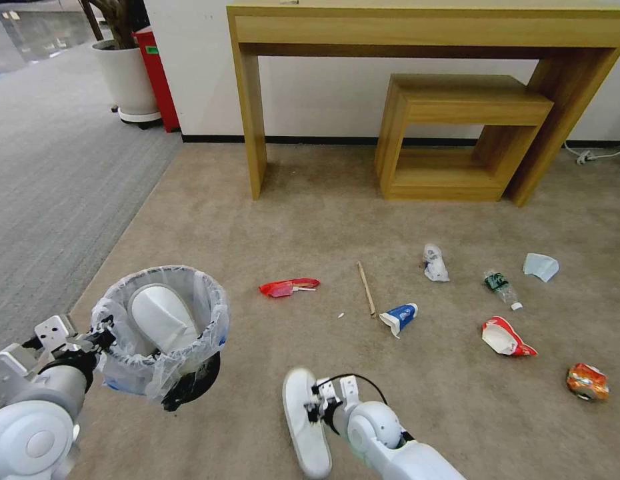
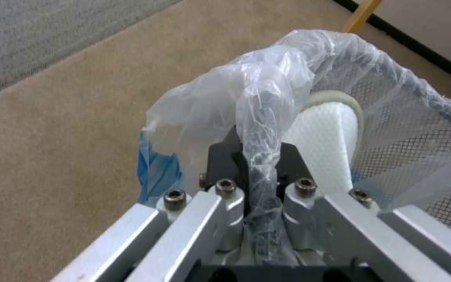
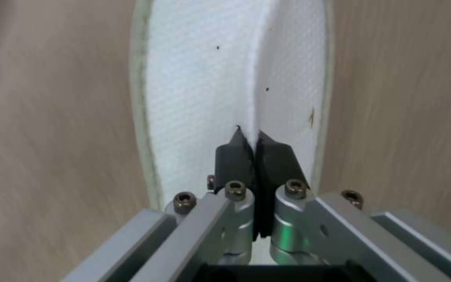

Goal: Pick up the trash bin and place the garbage on the floor into it.

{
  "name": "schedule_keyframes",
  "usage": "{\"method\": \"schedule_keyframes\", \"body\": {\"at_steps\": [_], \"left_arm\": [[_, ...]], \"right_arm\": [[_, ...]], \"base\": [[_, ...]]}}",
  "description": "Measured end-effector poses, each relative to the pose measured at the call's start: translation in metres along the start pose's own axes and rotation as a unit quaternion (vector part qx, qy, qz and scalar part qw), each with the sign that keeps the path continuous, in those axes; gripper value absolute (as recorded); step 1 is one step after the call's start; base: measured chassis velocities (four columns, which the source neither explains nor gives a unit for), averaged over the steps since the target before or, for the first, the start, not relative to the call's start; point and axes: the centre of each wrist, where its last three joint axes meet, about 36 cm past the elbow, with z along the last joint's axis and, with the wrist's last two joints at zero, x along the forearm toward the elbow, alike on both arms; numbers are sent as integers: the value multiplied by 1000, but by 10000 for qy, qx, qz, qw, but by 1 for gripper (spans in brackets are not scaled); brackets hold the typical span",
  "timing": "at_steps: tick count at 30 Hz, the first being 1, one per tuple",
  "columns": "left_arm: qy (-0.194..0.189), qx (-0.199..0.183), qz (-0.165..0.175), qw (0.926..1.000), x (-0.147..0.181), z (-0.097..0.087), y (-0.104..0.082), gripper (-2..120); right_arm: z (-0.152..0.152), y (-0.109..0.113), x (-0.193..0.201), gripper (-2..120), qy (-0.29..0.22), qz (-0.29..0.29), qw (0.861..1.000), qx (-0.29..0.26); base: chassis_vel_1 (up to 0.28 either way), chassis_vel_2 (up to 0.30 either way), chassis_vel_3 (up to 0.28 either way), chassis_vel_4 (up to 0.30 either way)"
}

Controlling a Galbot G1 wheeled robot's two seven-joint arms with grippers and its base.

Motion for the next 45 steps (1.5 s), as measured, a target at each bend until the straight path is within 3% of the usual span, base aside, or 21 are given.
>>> {"method": "schedule_keyframes", "body": {"at_steps": [2, 5, 6, 8, 9, 13, 14, 15, 16, 17, 18, 20, 21, 23, 25, 28, 33, 40, 45], "left_arm": [[17, 8, 4, 10000, 0, 1, 0, 3], [134, 75, 66, 9999, -2, 9, -4, 3], [134, 75, 66, 9999, -2, 9, -4, 3], [247, 159, 143, 9995, -2, 17, -9, 3], [247, 159, 143, 9995, -2, 17, -9, 3], [295, 255, 245, 9989, 0, 22, -19, 3], [295, 255, 245, 9989, 0, 22, -19, 3], [304, 261, 275, 9988, 2, 23, -22, 3], [321, 267, 301, 9987, 4, 24, -23, 3], [321, 267, 301, 9987, 4, 24, -23, 3], [344, 276, 345, 9984, 6, 26, -26, 3], [368, 290, 423, 9980, 11, 27, -30, 3], [368, 290, 423, 9980, 11, 27, -30, 3], [404, 296, 547, 9972, 17, 29, -37, 3], [427, 297, 623, 9967, 21, 30, -41, 3], [509, 343, 819, 9947, 31, 34, -52, 3], [591, 401, 994, 9925, 38, 38, -61, 3], [558, 392, 1048, 9922, 44, 37, -65, 3], [518, 373, 1032, 9926, 46, 33, -63, 3]], "right_arm": [[-8, -1, 12, 0, -291, -63, 9996, 25], [-42, -10, 77, 0, -1449, -535, 9872, 388], [-42, -10, 77, 0, -1449, -535, 9872, 388], [-57, -27, 114, 0, -2490, -1251, 9568, 833], [-57, -27, 114, 0, -2490, -1251, 9568, 833], [-83, -58, 143, 0, -4094, -3041, 8395, 1875], [-83, -58, 143, 0, -4094, -3041, 8395, 1875], [-92, -60, 148, 0, -4385, -3409, 8066, 2024], [-98, -60, 152, 0, -4576, -3644, 7837, 2088], [-98, -60, 152, 0, -4576, -3644, 7837, 2088], [-105, -57, 153, 0, -4794, -3892, 7587, 2074], [-110, -50, 150, 0, -5041, -4130, 7346, 1888], [-110, -50, 150, 0, -5041, -4130, 7346, 1888], [-115, -41, 146, 0, -5208, -4280, 7188, 1702], [-119, -37, 144, 0, -5260, -4301, 7163, 1590], [-121, -22, 129, 0, -5348, -4177, 7260, 1117], [-117, -6, 100, 0, -5287, -4147, 7360, 827], [-113, 12, 67, 0, -4969, -4245, 7526, 806], [-112, 13, 62, 0, -4837, -4246, 7599, 911]], "base": [[0, 0, 0, 0], [0, 0, 0, 0], [0, 0, 0, 0], [0, 0, 0, 0], [0, 0, 0, 0], [0, 0, 0, 0], [0, 0, 0, 0], [0, 0, 0, 0], [0, 0, 0, 0], [0, 0, 0, 0], [0, 0, 0, 0], [0, 0, 0, 0], [0, 0, 0, 0], [0, 0, 0, 0], [0, 0, 0, 0], [0, 0, 0, 0], [0, 0, 0, 0], [0, 0, 0, 0], [0, 0, 0, 0]]}}
